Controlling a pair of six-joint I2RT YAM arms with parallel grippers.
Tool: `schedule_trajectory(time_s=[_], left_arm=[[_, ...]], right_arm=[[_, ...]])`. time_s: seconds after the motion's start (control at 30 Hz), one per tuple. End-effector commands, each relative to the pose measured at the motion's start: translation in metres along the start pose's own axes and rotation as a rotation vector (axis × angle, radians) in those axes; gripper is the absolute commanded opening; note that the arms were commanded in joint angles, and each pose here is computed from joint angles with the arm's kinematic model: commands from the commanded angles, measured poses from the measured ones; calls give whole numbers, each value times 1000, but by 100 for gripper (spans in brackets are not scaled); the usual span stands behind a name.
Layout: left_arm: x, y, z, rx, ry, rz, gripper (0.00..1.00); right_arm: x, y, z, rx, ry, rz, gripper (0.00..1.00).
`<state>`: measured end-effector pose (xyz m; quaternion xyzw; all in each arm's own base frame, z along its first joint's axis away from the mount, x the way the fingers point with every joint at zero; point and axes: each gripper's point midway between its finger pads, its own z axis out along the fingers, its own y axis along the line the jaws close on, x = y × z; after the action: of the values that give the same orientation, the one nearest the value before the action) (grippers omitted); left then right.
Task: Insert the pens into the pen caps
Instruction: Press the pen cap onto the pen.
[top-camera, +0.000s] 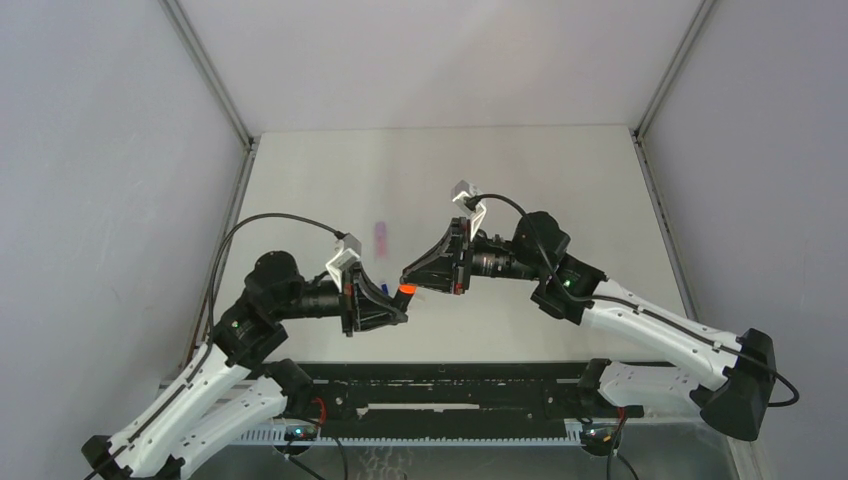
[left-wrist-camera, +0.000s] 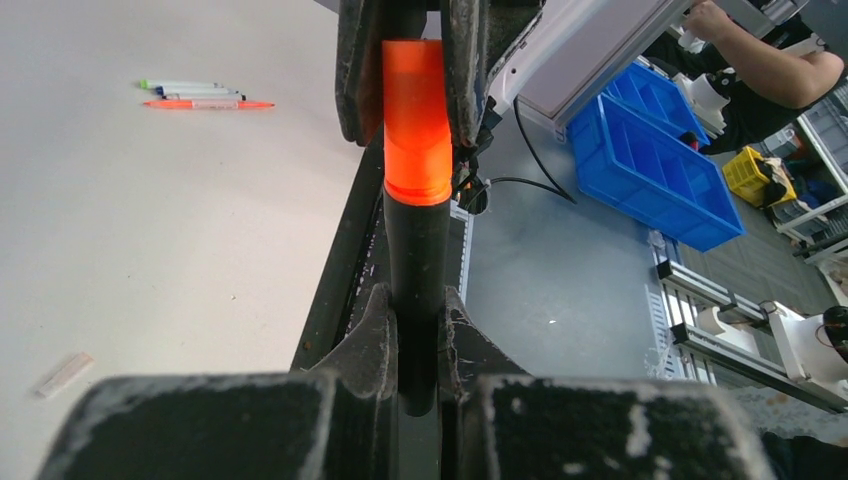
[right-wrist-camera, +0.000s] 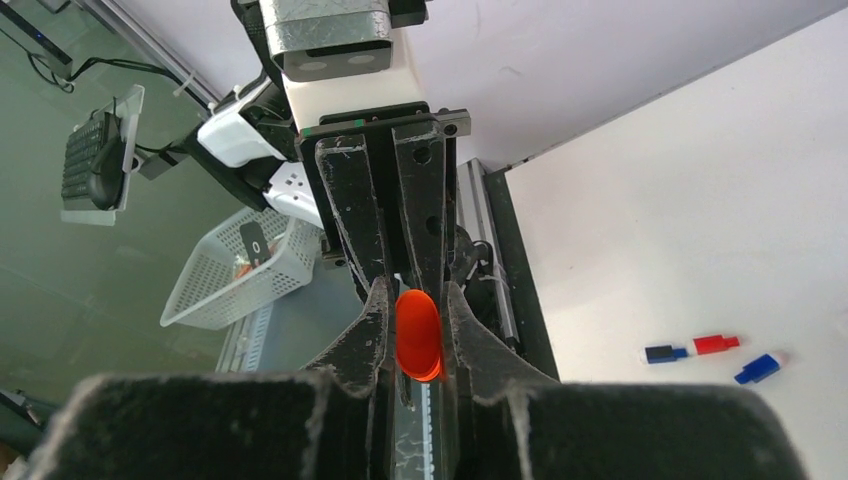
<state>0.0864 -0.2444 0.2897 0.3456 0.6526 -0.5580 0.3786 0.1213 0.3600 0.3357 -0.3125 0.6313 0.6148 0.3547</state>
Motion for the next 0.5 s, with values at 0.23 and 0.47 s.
schedule_trajectory(time_s=[0.23, 0.47], left_arm=[[-106, -26, -18, 18, -390, 290, 0], [-118, -24, -22, -9, -424, 302, 0]], right_arm=[[126, -1, -8, -20, 422, 259, 0], [146, -6, -9, 16, 491, 313, 0]])
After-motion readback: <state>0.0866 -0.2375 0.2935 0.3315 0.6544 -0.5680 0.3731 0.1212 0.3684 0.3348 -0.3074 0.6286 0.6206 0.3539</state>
